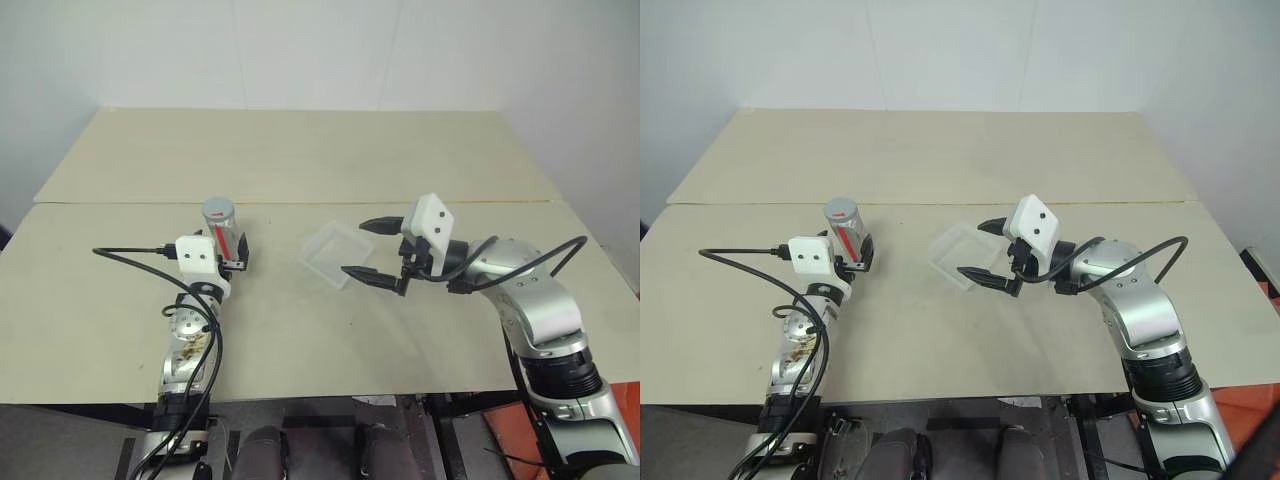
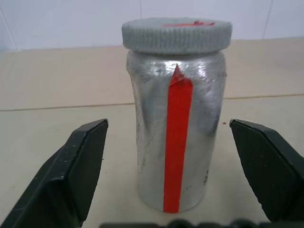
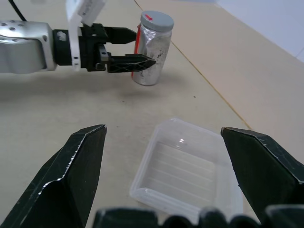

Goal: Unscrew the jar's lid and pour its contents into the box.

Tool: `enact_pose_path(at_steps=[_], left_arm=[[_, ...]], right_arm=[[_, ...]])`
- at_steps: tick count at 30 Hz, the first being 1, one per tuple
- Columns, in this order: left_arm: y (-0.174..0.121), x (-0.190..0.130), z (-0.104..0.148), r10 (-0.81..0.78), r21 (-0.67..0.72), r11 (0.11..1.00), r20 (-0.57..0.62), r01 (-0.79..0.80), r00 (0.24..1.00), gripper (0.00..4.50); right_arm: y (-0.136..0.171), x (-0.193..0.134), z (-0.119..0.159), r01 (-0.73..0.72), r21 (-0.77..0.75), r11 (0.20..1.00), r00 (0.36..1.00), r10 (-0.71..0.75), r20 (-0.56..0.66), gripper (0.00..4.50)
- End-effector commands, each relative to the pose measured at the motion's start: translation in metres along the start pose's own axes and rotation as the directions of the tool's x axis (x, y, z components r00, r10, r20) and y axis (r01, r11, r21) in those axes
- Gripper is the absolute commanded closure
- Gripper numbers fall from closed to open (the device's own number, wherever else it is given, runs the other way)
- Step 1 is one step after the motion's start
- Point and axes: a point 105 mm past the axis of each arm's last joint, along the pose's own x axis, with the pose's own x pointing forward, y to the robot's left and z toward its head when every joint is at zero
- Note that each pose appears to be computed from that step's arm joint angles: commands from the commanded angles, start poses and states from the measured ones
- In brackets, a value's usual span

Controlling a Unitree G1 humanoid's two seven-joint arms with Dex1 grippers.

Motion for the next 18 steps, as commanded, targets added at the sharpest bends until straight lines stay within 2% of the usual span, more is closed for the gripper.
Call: enact_pose_path(at_steps=[1,16,17,18], left_arm=[[-0.004,0.008,0.013,0.002,-0.002,1.0,0.061,-0.002,0.998,0.04],[-0.017,0.027,0.016,0.003,0.001,1.0,0.103,-0.003,0.995,0.04],[-0.017,0.028,0.015,0.006,-0.002,1.0,0.103,-0.005,0.995,0.44],[-0.018,0.028,0.015,0.005,-0.003,1.0,0.103,-0.005,0.995,0.65]], right_arm=[[-0.004,-0.007,0.014,0.027,-0.04,0.999,0.999,-0.026,0.032,0.04],[-0.005,-0.007,0.014,0.02,-0.044,0.999,1.0,-0.019,0.022,0.04],[-0.005,-0.007,0.014,0.02,-0.043,0.999,1.0,-0.019,0.022,0.0],[-0.005,-0.007,0.014,0.021,-0.043,0.999,1.0,-0.02,0.022,0.0]])
